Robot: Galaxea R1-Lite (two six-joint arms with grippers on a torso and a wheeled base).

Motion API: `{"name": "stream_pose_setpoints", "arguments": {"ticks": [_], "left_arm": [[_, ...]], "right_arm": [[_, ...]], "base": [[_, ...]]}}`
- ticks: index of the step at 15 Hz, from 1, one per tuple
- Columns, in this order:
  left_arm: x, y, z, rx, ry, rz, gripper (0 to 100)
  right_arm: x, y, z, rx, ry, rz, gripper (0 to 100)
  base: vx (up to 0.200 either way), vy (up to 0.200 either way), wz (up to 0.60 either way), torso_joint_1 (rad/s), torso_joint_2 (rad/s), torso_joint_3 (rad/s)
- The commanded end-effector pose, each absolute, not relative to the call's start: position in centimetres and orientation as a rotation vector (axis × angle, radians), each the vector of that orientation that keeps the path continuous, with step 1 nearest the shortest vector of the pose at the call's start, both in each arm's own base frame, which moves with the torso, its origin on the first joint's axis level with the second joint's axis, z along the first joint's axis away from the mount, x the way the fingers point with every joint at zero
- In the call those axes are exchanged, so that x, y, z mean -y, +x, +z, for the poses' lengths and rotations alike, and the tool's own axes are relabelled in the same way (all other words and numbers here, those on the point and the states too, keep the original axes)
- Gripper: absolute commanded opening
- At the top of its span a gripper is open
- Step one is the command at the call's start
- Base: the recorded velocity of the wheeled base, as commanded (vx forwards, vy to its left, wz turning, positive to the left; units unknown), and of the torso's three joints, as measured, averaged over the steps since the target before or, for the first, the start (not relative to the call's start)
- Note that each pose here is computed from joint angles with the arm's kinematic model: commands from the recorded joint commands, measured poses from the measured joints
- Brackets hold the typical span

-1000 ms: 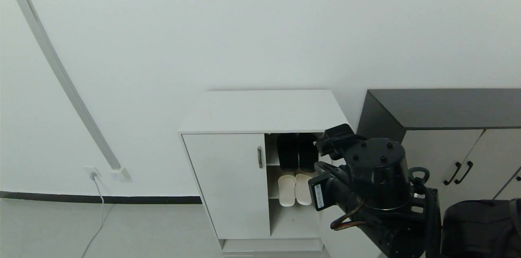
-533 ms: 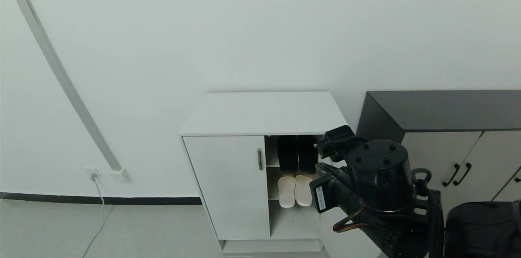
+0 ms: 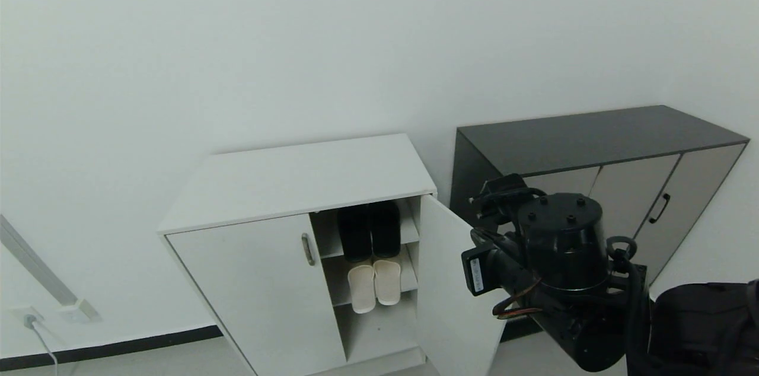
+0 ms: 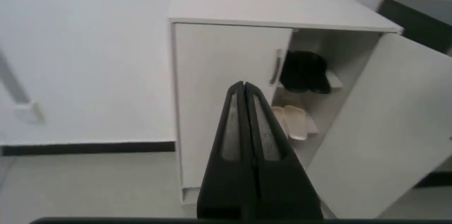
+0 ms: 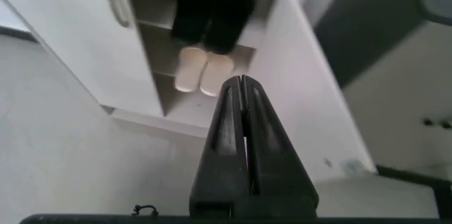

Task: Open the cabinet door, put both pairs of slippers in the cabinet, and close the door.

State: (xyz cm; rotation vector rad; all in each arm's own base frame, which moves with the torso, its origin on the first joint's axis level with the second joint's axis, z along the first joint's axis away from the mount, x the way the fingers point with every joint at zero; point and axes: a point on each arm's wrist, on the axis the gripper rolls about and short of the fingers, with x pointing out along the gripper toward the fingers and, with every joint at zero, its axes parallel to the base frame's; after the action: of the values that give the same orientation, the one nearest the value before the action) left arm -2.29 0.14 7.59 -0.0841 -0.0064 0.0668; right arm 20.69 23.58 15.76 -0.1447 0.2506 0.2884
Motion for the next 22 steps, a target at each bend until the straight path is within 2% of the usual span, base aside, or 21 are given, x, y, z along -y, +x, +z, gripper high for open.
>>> {"name": "stream_pose_setpoints", "arguments": {"ticks": [1, 4, 7, 12, 16, 22], "left_arm": [[-0.1, -2.3, 7.6, 0.007, -0.084, 0.067, 0], [-0.1, -2.3, 7.6, 0.007, -0.086, 0.067, 0], [-0.1, -2.3, 7.6, 0.007, -0.086, 0.067, 0], [-0.1, -2.3, 7.6, 0.007, -0.084, 0.067, 0], [-0.1, -2.3, 7.6, 0.006, -0.084, 0.067, 0], [-0.1, -2.3, 7.6, 0.006, -0.084, 0.067, 0]], "right_arm": [[-23.2, 21.2, 15.7, -0.249, -0.143, 0.269, 0], [-22.8, 22.1, 15.1, -0.258, -0.158, 0.24, 0], [-22.1, 23.3, 15.2, -0.25, -0.145, 0.207, 0], [-19.4, 29.7, 14.3, -0.273, -0.102, 0.105, 0], [-17.3, 35.4, 11.5, -0.341, -0.068, 0.024, 0], [-17.1, 37.9, 8.5, -0.418, -0.039, 0.033, 0]], "base": [[0.0, 0.0, 0.0, 0.0, 0.0, 0.0], [0.0, 0.0, 0.0, 0.0, 0.0, 0.0], [-0.2, 0.0, 0.0, 0.009, 0.01, -0.001], [-0.04, 0.0, 0.0, -0.001, 0.0, 0.0], [0.0, 0.0, 0.0, 0.0, 0.0, 0.0], [0.0, 0.0, 0.0, 0.0, 0.0, 0.0]]}}
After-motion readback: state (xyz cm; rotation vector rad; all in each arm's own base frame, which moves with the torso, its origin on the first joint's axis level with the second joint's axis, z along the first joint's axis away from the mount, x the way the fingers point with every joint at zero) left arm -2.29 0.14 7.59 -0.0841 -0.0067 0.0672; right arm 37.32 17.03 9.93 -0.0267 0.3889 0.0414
